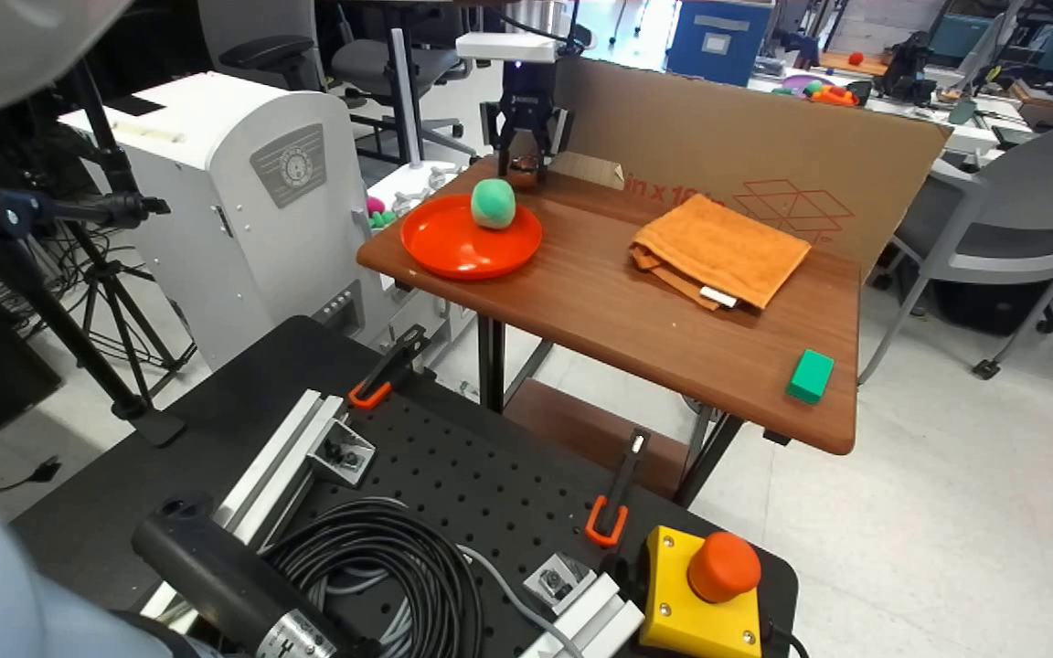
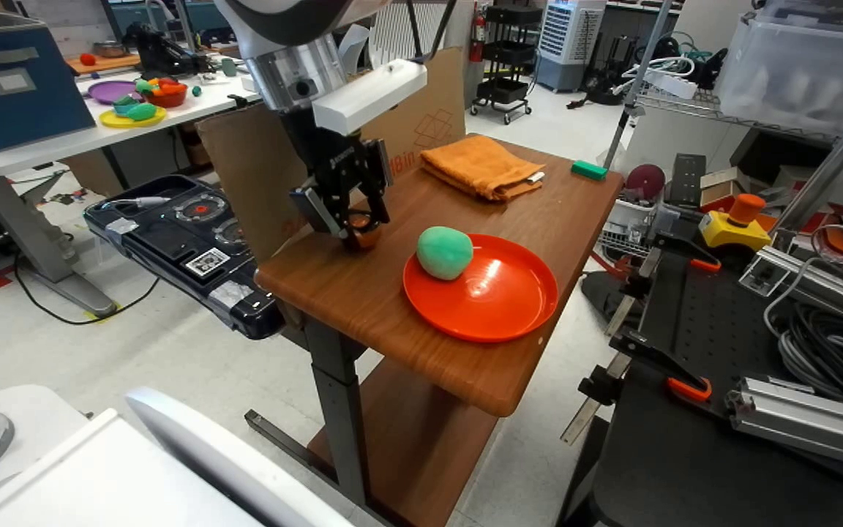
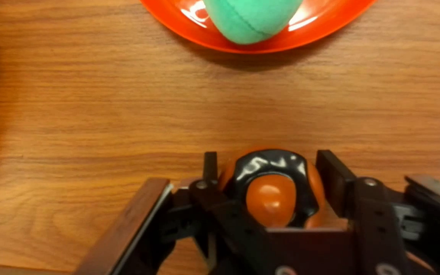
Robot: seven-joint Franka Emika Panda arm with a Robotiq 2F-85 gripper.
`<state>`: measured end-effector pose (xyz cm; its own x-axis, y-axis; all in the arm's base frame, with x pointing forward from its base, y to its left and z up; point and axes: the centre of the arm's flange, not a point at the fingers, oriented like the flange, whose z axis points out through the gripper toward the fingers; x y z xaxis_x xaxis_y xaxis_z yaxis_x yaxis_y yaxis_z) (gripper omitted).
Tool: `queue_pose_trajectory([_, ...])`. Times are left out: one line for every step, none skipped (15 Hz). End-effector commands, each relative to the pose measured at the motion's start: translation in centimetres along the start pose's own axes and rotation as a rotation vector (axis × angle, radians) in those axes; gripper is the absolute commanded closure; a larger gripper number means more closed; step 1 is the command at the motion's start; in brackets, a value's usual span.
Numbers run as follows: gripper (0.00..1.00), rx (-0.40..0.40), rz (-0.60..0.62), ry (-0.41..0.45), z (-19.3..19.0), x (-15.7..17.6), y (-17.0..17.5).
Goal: Move the orange and black object forward
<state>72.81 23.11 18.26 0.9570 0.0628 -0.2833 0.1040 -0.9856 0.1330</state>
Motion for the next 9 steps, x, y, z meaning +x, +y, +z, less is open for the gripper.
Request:
queue_pose_trajectory([0.60,0.002,-0.018,-0.001,-3.1,-2.9,1.6])
queue_pose_trajectory([0.60,0.002,-0.006,-0.003,-3.6,-3.6,2.6])
queue_pose_trajectory([0.60,-0.002,0.010,-0.015,-3.9,-4.4,3.5])
queue_pose_trajectory([0.60,-0.006,0.025,-0.030,-4.0,-5.1,4.5])
queue_pose_trajectory([0.60,-0.008,0.034,-0.051,-4.0,-5.8,5.4])
queue_pose_trajectory([0.60,-0.008,0.046,-0.066,-3.7,-6.6,6.6])
queue_pose_trajectory([0.60,-0.005,0.058,-0.081,-3.6,-7.2,7.7])
queue_pose_trajectory([0.60,-0.002,0.071,-0.097,-3.2,-7.9,8.9])
queue_pose_trajectory([0.60,0.003,0.080,-0.123,-2.8,-8.6,10.0])
